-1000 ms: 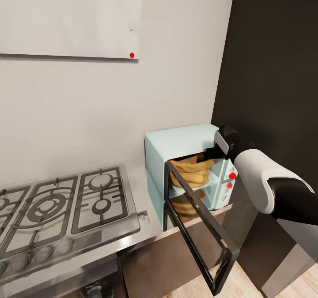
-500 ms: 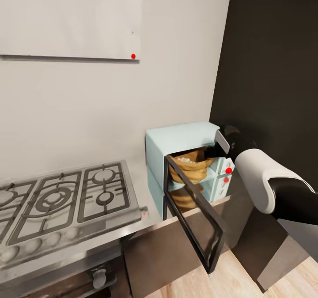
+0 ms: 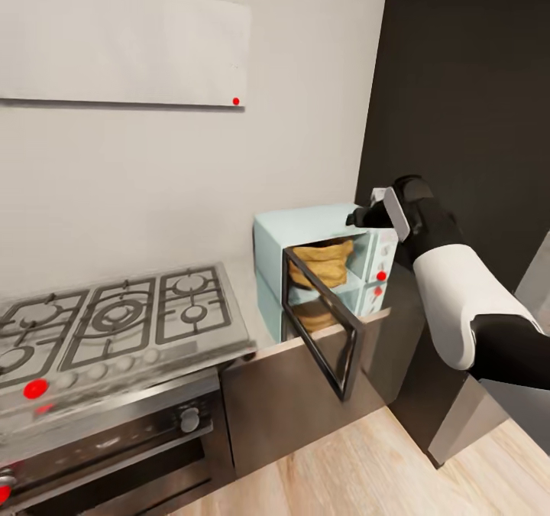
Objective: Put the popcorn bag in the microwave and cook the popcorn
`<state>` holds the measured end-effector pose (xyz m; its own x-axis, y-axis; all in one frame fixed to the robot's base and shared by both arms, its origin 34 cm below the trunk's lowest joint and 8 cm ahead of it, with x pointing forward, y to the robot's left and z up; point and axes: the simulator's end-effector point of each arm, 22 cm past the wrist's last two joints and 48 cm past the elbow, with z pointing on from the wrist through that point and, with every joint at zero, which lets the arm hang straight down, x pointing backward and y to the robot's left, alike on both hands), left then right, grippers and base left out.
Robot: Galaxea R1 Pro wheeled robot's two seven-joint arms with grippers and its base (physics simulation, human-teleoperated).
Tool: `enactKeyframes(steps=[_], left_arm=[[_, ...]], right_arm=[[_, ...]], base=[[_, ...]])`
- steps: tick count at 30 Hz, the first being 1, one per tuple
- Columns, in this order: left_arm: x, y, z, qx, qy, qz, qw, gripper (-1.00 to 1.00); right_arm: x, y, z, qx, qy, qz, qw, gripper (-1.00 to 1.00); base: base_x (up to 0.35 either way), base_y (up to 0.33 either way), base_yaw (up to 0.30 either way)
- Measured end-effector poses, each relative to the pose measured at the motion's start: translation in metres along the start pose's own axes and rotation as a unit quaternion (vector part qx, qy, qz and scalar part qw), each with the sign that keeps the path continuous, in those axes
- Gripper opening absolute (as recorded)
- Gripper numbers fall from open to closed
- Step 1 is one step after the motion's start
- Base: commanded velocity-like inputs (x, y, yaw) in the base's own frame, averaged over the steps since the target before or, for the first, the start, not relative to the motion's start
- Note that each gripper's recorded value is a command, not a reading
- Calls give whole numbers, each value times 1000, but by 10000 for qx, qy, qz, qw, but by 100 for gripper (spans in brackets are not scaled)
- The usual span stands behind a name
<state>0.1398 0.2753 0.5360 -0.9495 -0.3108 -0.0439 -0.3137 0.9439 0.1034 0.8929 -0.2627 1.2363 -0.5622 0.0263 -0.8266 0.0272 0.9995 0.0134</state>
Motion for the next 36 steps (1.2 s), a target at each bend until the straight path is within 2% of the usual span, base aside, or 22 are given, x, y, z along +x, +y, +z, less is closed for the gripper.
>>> enactKeyframes(steps=[3, 5, 6, 7, 9, 14, 16, 18, 20, 22, 23, 25, 27, 31, 36], left_arm=[[0, 0, 0, 0, 3, -2, 10000, 100], [0, 0, 0, 0, 2, -1, 10000, 100], [0, 0, 0, -4, 2, -4, 10000, 100], [0, 1, 0, -7, -1, -6, 10000, 100], [0, 1, 0, -9, 0, -10, 10000, 100], [0, 1, 0, -10, -5, -6, 10000, 100], [0, 1, 0, -9, -2, -6, 10000, 100], [0, 1, 0, -5, 1, -5, 10000, 100], [0, 1, 0, -9, 0, -5, 10000, 100], [0, 1, 0, -9, -2, -5, 10000, 100], [0, 1, 0, -8, -2, -5, 10000, 100], [0, 1, 0, -9, -2, -5, 10000, 100], [0, 1, 0, -10, -3, -5, 10000, 100], [-1, 1, 0, -9, -10, -10, 10000, 100], [-1, 1, 0, -8, -14, -7, 10000, 100]], right_arm=[[12, -3, 8, 42, 173, -8, 9998, 100], [33, -8, 19, 94, 457, -15, 9989, 100], [59, -23, 31, 217, 807, -8, 9965, 100], [71, -33, 35, 270, 957, 26, 9950, 100], [82, -41, 39, 310, 1094, 57, 9935, 100], [89, -43, 41, 318, 1181, 63, 9925, 100], [105, -44, 48, 317, 1281, 57, 9912, 100], [124, -41, 61, 252, 1218, 47, 9922, 100], [139, -36, 71, 23, 1144, 53, 9934, 100], [138, -41, 73, -243, 999, 43, 9947, 100], [132, -48, 74, -550, 757, -24, 9956, 100], [132, -50, 74, -946, 546, -123, 9939, 100], [144, -43, 75, -1365, 503, -283, 9890, 100], [163, -38, 84, -1564, 166, -615, 9856, 100], [179, -31, 93, -1684, -253, -880, 9815, 100]], base=[[-274, 0, 0], [-83, 0, 0], [-12, 0, 0], [-8, 0, 0], [-2, 0, 0], [0, 0, 0], [0, 0, 0], [0, 0, 0], [0, 0, 0], [0, 0, 0], [0, 0, 0], [0, 0, 0], [0, 0, 0], [0, 0, 0], [0, 0, 0]])
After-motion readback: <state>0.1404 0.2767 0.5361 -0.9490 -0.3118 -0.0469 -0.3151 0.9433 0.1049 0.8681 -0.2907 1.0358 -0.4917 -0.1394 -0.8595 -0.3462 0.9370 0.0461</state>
